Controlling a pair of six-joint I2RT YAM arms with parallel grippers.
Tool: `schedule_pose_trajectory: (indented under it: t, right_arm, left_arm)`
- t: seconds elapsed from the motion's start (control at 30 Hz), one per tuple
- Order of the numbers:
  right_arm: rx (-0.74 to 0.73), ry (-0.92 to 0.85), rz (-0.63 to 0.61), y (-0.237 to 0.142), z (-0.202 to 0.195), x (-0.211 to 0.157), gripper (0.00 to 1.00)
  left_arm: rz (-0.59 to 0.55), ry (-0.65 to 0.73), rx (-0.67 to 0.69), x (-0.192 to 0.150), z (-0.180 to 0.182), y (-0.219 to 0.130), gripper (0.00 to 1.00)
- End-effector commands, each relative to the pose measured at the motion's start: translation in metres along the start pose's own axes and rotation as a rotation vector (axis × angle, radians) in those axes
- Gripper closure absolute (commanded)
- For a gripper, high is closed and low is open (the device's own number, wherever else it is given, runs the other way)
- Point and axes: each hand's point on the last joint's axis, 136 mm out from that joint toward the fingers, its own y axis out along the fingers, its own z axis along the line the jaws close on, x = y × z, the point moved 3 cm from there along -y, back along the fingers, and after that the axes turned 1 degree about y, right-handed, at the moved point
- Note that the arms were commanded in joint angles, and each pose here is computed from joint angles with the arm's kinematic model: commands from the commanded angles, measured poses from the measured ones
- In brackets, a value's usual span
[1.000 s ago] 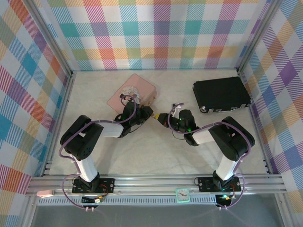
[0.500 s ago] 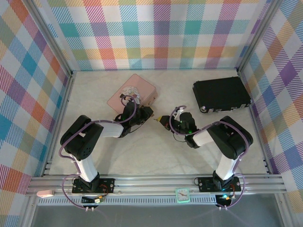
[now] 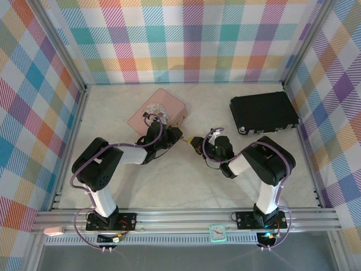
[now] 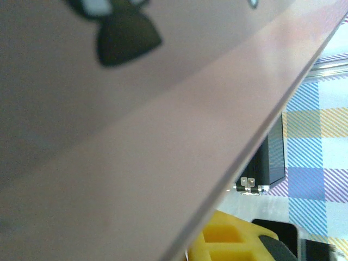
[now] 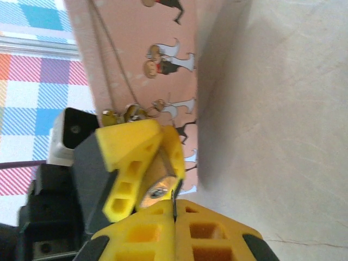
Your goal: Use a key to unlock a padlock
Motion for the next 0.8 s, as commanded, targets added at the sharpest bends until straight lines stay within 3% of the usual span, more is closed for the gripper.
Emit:
schedule_pose_trajectory:
  t: [0.0, 0.77]
  right_arm:
    - [0.075, 0.013, -0.018, 0.004, 0.014, 0.006, 1.0]
    - [0.13, 0.019, -0.039, -0.004, 0.026, 0.008, 1.0]
  left_arm:
    - [0.029, -0.043, -0.095, -0.005, -0.023, -0.002, 1.0]
    - [0.028, -0.039, -0.083, -0.008, -0.02, -0.002, 1.0]
